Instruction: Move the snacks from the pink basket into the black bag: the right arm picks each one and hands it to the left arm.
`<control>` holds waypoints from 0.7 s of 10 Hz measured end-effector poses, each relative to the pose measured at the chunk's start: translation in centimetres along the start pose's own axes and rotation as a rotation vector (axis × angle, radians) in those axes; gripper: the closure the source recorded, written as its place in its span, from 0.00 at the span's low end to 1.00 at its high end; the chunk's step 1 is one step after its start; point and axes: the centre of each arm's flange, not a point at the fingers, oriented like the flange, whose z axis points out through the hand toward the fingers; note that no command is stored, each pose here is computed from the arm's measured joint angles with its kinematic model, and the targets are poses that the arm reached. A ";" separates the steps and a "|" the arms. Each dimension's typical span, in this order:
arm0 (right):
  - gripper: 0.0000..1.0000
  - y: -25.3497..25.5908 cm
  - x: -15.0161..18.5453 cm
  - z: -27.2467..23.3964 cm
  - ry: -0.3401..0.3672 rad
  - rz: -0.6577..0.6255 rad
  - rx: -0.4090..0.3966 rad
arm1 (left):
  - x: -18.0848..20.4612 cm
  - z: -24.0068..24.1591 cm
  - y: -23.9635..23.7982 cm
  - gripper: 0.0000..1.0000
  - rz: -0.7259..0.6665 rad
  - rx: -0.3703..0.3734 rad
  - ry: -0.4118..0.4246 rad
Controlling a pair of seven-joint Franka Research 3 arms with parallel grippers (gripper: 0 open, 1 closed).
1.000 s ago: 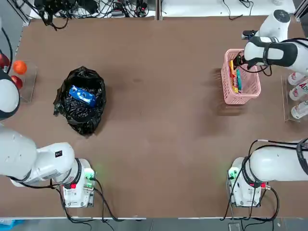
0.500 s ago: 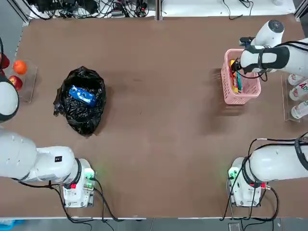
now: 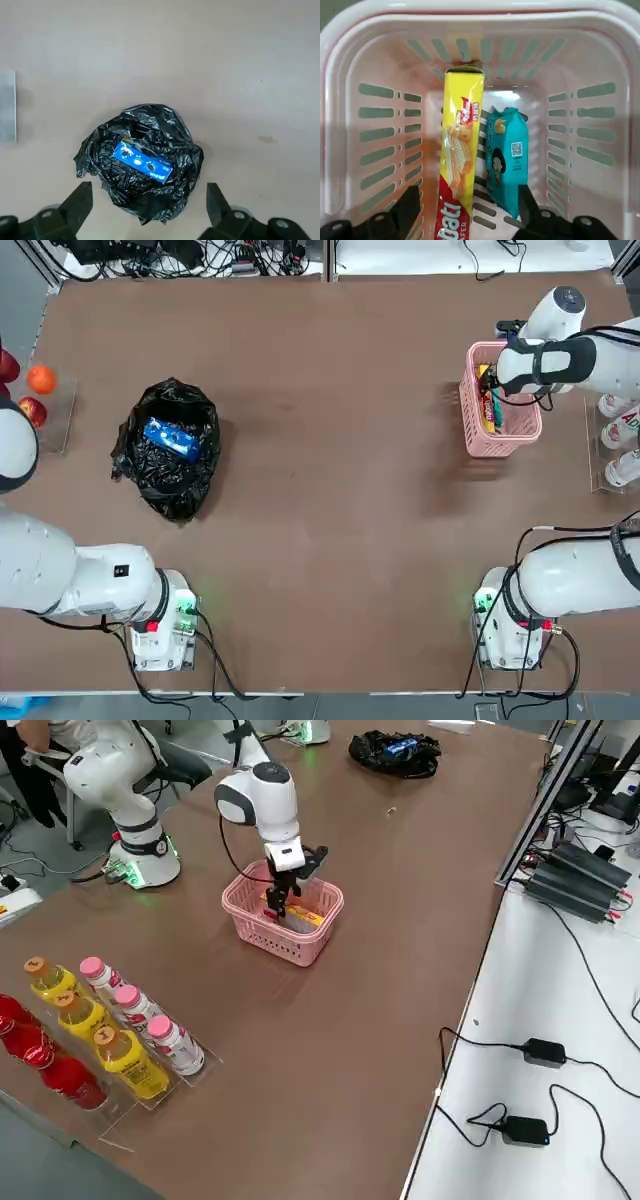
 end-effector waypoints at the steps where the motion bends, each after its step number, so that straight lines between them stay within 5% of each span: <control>1: 0.14 0.0 0.0 0.2 0.005 -0.001 -0.001 | 0.0 -0.3 0.1 0.00 0.014 -0.010 0.002; 7: 0.24 -0.1 -0.2 1.3 0.016 -0.004 -0.003 | 0.0 -0.6 0.2 0.00 0.022 -0.023 0.008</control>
